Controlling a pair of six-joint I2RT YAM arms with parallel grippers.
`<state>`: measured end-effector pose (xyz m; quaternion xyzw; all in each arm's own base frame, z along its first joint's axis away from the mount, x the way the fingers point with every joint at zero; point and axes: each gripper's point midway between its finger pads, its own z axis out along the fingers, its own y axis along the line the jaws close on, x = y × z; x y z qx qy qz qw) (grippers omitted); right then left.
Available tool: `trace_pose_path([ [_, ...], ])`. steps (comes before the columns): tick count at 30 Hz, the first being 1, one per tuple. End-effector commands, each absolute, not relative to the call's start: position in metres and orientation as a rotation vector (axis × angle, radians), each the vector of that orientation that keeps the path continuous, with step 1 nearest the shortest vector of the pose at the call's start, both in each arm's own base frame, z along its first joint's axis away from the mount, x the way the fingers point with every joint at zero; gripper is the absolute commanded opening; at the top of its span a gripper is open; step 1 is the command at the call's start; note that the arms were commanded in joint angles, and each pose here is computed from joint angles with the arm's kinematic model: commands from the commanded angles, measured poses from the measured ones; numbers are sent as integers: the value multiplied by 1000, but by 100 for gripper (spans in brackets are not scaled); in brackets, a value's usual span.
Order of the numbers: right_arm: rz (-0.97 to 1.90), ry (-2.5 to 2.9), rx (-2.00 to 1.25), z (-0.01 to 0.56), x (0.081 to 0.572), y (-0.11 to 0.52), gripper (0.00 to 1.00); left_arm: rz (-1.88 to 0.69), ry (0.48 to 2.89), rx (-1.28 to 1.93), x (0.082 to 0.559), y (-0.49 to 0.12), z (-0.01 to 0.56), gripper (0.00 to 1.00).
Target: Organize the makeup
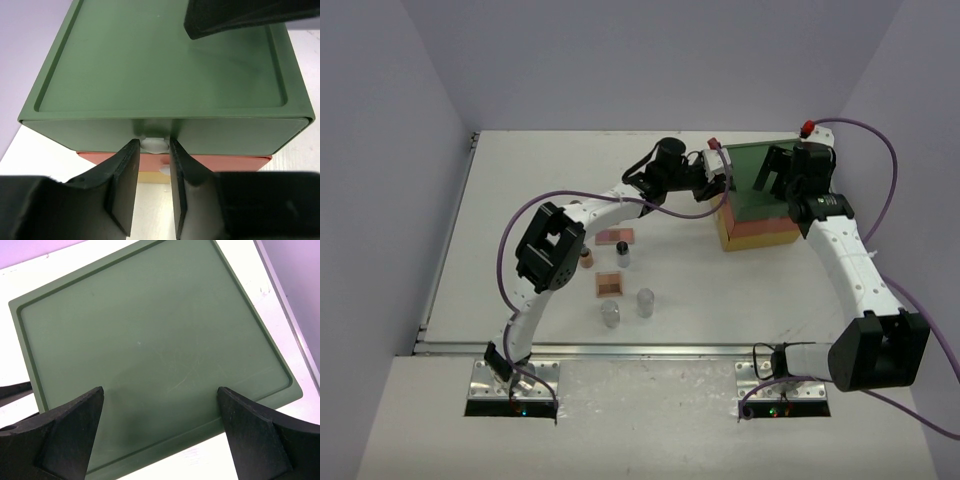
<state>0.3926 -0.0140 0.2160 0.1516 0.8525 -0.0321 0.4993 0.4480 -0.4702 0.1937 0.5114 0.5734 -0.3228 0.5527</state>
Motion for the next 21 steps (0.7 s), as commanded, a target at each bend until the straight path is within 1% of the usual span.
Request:
trace_pose_path([
  [1, -66, 2052, 352, 217, 391, -12, 96, -738, 1240, 1165, 454, -478, 233, 15],
  [3, -63, 2055, 347, 217, 390, -12, 96, -720, 1246, 1170, 455, -476, 231, 2],
  [4, -64, 2057, 344, 216, 390, -12, 96, -709, 1252, 1172, 455, -475, 229, 0],
  [8, -71, 2065, 342, 212, 388, -13, 96, -660, 1261, 1181, 454, -465, 224, 0],
  [14, -80, 2088, 321, 204, 386, -12, 96, -600, 1263, 1191, 448, -447, 233, 0],
  [17, -84, 2095, 308, 202, 386, -12, 96, -587, 1283, 1197, 449, -436, 229, 0],
  [21, -91, 2113, 294, 196, 385, -12, 96, -569, 1306, 1177, 451, -414, 238, 0],
])
